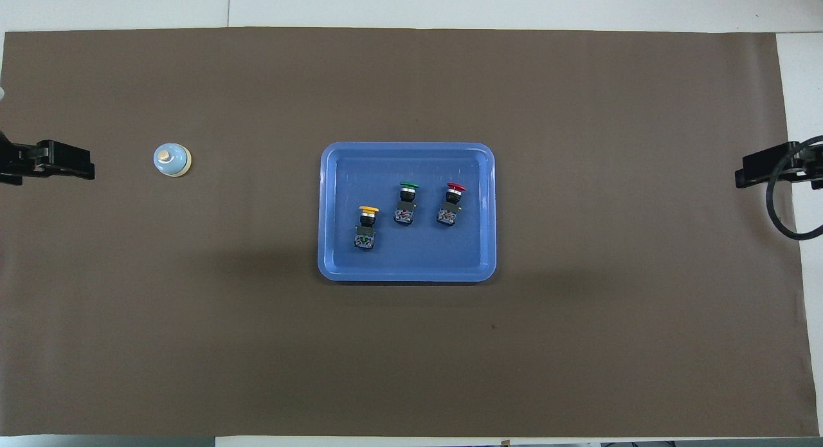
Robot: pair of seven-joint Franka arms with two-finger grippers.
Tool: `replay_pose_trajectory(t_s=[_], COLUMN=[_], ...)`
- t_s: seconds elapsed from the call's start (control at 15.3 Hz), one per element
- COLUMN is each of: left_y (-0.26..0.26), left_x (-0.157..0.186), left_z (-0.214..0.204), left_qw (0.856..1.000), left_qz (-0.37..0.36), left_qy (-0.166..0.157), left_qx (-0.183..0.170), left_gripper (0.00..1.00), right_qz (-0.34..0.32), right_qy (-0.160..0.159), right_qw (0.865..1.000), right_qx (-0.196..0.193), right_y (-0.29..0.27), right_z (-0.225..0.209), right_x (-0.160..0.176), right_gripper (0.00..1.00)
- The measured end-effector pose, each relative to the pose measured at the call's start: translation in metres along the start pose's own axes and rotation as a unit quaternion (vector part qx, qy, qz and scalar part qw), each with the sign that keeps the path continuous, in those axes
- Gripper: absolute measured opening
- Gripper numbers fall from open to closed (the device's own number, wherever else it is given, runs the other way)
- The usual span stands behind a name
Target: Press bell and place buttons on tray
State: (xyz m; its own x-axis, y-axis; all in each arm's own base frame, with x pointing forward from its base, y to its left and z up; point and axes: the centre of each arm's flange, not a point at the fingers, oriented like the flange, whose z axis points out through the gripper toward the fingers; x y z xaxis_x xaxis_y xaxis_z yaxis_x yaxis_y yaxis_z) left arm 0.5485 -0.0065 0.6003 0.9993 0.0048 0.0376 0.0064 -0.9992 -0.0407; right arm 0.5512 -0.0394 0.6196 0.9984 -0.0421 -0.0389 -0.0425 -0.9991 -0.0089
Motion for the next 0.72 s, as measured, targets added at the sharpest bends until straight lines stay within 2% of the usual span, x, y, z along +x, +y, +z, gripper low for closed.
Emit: replay_pose_trajectory(t_s=[0.26, 0.72], left_y=[0.0044, 0.0090], left_x=[-0.0089, -0.0044], left_z=[-0.0120, -0.0088], left_qw=[1.000, 1.000], left_qz=[0.004, 0.006], left_qy=[0.003, -0.025], left_qx=[0.001, -0.011], left_gripper=[1.00, 1.00], right_qz=[0.000, 0.000], right_qy=[0.000, 0.000], right_qw=[1.000, 1.000], right_qx=[0.000, 0.000], right_y=[0.0000, 0.0000], right_z=[0.0000, 0.0001], right_x=[-0.0001, -0.0001], right_gripper=[1.00, 1.00])
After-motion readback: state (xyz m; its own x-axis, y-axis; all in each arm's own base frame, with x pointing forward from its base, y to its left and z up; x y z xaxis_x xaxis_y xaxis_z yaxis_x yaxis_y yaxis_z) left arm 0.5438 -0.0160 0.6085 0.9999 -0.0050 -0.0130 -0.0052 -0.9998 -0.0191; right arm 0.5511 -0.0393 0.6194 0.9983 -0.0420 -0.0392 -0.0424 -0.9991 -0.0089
